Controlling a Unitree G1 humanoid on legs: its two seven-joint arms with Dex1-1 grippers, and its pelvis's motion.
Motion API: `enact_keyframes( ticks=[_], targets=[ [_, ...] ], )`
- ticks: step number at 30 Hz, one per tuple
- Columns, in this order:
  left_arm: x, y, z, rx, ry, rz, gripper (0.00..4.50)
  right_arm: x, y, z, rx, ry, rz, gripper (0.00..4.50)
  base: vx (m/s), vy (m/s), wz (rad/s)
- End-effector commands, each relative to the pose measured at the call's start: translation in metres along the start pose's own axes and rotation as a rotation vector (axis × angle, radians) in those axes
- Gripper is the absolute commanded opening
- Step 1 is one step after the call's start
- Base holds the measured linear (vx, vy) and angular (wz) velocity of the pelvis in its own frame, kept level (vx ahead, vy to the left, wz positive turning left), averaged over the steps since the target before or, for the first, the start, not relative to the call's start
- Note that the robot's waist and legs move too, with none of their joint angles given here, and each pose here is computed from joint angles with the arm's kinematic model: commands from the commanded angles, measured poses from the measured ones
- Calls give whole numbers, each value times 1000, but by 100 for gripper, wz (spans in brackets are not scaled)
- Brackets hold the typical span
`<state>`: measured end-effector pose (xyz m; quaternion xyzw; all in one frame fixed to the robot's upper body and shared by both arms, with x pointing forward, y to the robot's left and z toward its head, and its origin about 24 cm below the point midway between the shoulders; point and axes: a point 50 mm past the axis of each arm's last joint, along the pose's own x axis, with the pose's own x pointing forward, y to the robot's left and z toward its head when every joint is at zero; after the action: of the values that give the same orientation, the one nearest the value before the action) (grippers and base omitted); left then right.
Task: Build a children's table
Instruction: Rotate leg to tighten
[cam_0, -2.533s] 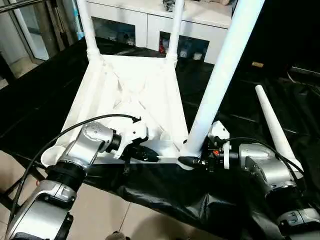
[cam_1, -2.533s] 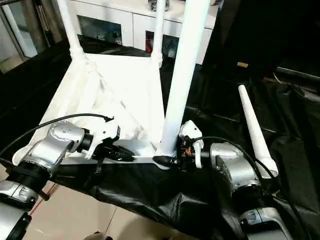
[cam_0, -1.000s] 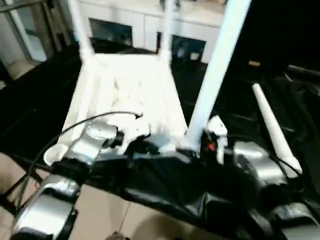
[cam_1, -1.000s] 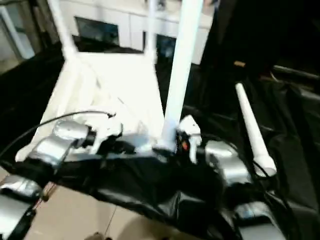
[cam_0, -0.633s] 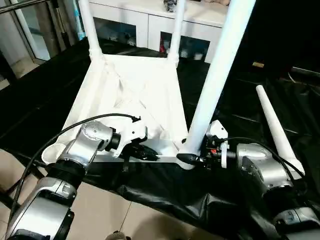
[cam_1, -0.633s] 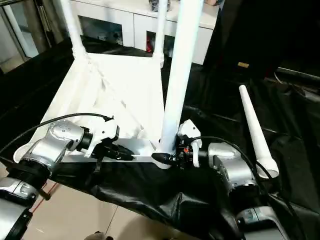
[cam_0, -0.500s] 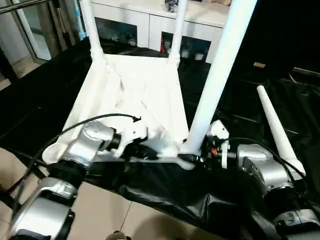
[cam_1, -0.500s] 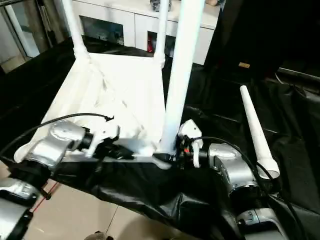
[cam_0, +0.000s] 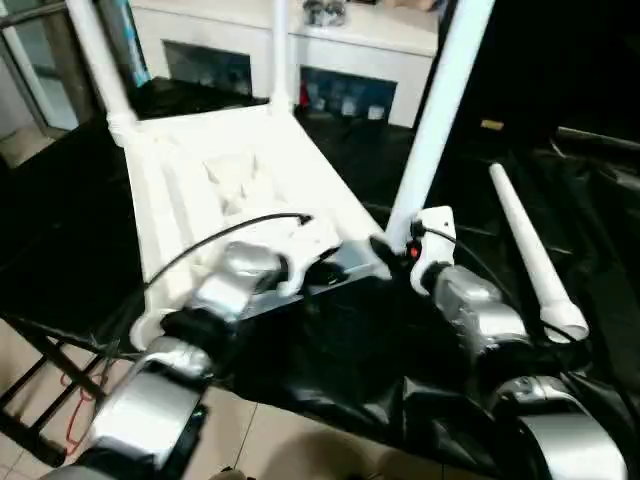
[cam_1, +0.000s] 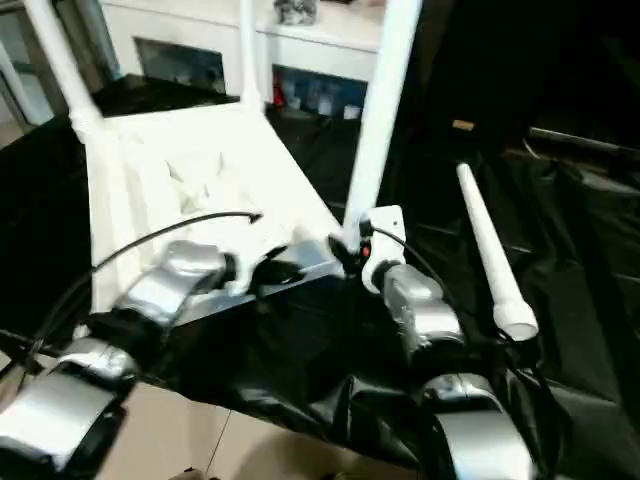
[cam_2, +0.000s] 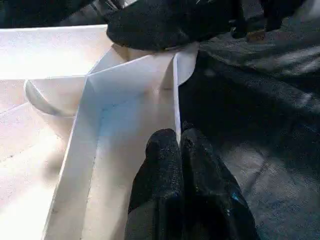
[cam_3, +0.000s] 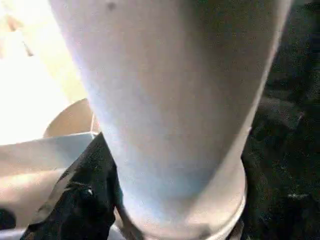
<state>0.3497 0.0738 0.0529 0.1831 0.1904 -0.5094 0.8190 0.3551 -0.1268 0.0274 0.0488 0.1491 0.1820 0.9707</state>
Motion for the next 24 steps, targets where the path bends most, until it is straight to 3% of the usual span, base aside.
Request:
enact_keyframes(
  ticks=[1,5,13,20,22,24],
  targets=[
    [10,-7,34,65,-114,-33,0,5,24,-20,10,80,80,351,0,0,0],
    [8,-8,30,84,-104,-63,0,6,27,-16,-32,62,124,389,0,0,0],
    [-12,-10,13,144,-89,-223,0,-12,29,-14,-179,48,493,389,0,0,0],
    [-29,-5,0,179,-53,-284,0,-34,21,-14,-182,106,718,389,0,0,0],
    [-34,-2,-3,182,-45,-294,0,-40,20,-13,-177,118,773,358,0,0,0],
    [-39,0,-6,182,-38,-306,0,-44,19,-13,-181,133,812,355,0,0,0]
  ],
)
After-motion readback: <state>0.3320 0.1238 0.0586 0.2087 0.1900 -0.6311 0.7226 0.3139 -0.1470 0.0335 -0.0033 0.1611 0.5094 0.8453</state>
